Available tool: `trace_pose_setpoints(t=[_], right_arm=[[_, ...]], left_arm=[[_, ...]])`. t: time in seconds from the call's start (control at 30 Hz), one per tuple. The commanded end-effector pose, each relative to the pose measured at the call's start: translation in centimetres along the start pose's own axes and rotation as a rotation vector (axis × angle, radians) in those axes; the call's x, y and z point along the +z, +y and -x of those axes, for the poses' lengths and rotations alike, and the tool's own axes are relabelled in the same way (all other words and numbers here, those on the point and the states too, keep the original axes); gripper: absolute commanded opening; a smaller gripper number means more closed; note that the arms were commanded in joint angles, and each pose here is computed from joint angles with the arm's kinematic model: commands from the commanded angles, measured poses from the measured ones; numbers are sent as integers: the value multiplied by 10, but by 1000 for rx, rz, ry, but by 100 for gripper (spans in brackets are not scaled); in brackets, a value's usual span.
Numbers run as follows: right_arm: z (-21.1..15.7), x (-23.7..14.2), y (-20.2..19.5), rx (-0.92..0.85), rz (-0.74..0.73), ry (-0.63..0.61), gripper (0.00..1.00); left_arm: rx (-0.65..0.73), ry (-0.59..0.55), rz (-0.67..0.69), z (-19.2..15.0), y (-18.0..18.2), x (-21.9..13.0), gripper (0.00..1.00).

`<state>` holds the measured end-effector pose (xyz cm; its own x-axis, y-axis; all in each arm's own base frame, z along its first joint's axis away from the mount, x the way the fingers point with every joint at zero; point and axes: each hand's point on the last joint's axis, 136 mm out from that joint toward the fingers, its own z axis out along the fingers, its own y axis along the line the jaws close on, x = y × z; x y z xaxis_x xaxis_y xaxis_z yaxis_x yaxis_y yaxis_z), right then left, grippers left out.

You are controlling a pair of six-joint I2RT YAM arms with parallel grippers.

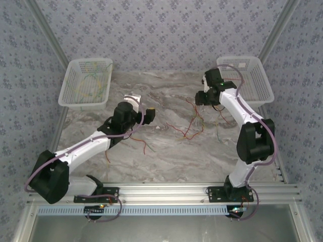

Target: Untangle the cables

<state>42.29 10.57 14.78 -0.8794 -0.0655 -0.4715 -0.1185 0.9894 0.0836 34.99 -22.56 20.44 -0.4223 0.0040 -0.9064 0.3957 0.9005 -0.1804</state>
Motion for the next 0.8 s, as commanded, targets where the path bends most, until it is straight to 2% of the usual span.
trace_pose_setpoints(t=[0.0, 0.1, 0.27, 0.33, 0.4, 0.43, 0.5, 0.57, 0.77], right_arm=[[-65, 16, 37, -101, 114, 162, 70], [-93, 27, 35, -143, 73, 201, 79], [-108, 48, 9, -201, -87, 219, 80], [-110, 57, 12, -216, -76, 234, 73], [-118, 65, 18, -210, -40, 280, 54], [-108, 64, 25, -210, -21, 260, 43], [-105, 63, 33, -224, -9, 254, 17], [-100, 51, 44, -245, 14, 240, 2], [-68, -23, 93, -257, 212, 96, 0]], left_arm=[[0, -33, -45, 13, -10, -3, 96], [16, -24, -39, 8, -8, -3, 96], [37, -6, -51, 2, -10, 5, 96], [36, -2, -60, 3, -12, 7, 96], [33, -4, -60, 4, -12, 8, 96], [31, -4, -53, 3, -11, 9, 96], [31, -9, -49, 4, -10, 8, 96], [29, -15, -41, 5, -8, 5, 96], [11, -75, -15, 14, 3, -9, 96]])
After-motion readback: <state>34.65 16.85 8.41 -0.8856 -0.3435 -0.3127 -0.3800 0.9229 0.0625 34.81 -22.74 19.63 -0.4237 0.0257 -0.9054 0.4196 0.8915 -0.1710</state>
